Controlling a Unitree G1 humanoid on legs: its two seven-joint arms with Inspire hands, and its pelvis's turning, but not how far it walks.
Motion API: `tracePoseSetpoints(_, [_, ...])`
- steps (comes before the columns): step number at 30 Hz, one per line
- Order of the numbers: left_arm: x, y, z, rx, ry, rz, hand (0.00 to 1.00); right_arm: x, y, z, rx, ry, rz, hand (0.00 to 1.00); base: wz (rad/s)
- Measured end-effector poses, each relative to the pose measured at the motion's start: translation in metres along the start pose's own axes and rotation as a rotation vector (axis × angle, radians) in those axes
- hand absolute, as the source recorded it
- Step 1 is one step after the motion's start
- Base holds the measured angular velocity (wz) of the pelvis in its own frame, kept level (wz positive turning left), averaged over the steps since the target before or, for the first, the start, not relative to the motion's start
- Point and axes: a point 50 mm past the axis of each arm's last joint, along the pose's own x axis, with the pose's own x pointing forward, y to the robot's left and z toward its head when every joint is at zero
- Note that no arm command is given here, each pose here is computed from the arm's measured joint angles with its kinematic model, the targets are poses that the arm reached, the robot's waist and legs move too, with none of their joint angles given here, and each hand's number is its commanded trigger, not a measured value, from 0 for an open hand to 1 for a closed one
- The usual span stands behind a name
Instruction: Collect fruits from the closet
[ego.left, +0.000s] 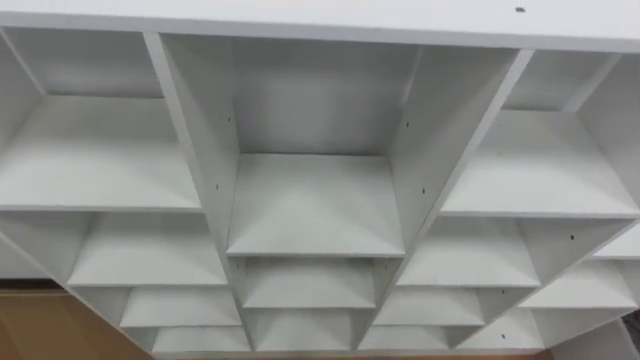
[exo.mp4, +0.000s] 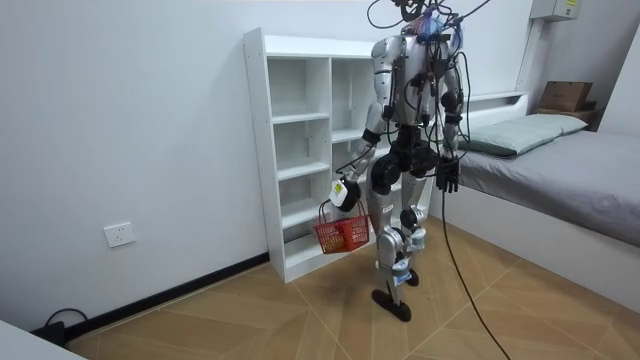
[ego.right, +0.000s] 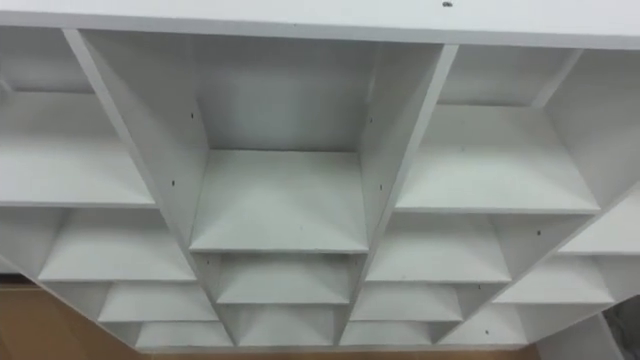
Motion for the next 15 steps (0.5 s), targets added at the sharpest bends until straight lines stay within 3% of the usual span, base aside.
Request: tracePoseSetpoints(15, [-0.001, -0.006, -0.011, 0.196, 0.077, -0.056, 1.0, 0.001, 0.005, 0.011, -0.131, 0.039, 0.063, 0.0, -0.02])
